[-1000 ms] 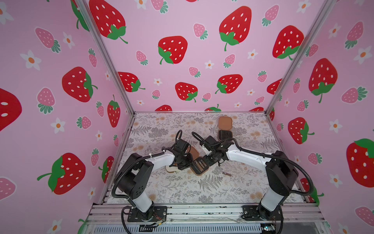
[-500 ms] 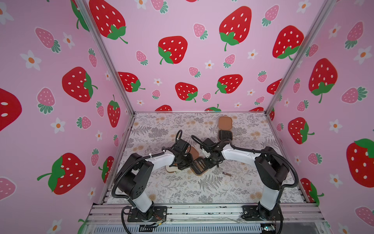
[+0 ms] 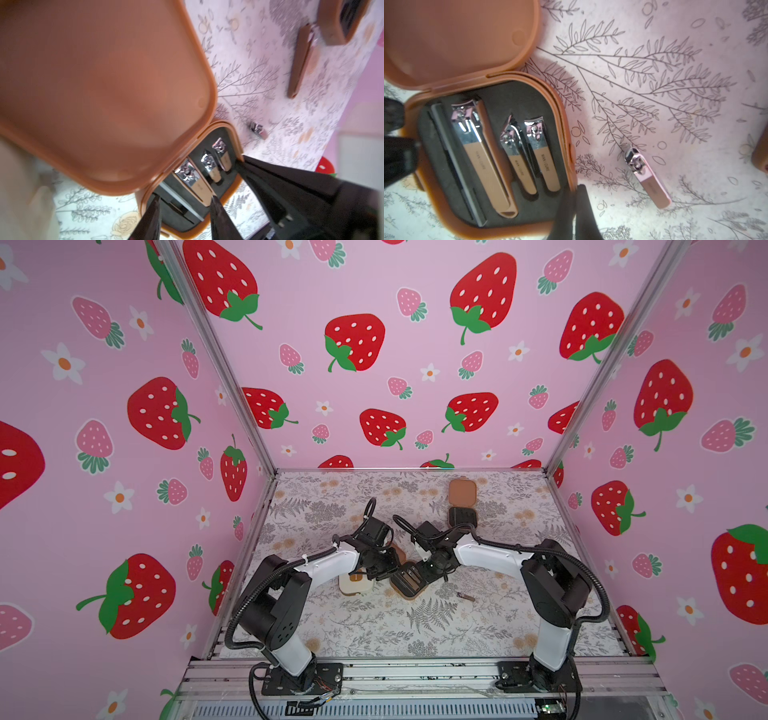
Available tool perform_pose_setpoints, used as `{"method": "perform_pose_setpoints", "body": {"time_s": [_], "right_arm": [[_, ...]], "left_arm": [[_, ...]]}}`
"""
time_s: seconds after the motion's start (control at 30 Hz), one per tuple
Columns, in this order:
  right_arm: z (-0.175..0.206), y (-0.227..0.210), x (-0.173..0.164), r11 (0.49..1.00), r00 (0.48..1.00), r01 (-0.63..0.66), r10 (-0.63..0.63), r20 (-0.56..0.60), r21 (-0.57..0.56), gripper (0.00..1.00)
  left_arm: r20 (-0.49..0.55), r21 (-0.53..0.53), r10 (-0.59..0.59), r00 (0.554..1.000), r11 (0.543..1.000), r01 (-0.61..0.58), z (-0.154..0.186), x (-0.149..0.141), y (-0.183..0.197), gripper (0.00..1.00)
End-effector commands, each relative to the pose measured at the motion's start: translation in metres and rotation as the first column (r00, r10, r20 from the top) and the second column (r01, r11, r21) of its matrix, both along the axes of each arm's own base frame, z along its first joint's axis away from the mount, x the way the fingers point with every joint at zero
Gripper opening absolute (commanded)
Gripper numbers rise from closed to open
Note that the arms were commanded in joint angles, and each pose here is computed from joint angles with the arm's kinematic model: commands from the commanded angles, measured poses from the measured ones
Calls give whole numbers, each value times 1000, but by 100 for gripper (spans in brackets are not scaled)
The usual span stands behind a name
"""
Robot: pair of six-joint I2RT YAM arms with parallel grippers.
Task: Organize nail clipper sets
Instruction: Pick up the storage box at the center of the board.
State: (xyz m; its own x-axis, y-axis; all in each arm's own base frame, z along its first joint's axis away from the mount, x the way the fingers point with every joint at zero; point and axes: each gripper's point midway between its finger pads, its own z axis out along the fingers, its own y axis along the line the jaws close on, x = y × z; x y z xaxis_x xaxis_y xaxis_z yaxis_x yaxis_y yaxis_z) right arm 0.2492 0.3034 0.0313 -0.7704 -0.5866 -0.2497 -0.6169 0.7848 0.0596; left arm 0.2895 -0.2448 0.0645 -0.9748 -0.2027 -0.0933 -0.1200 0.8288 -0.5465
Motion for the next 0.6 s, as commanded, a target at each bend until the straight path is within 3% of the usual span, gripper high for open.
{"method": "perform_pose_setpoints", "body": {"time_s": [0.0,0.3,0.57], "right_arm": [[7,-5,7,999,1000,28,-27,14,-18,0],[63,2,14,991,996,-13,0,93,136,0],[94,4,7,964,991,-101,74,116,245,0]], "left_arm": [[84,-5,-27,996,1000,27,41,8,0,50],[224,29,-21,974,999,15,89,7,26,71],[222,-127,59,973,991,-32,93,8,47,75]]}}
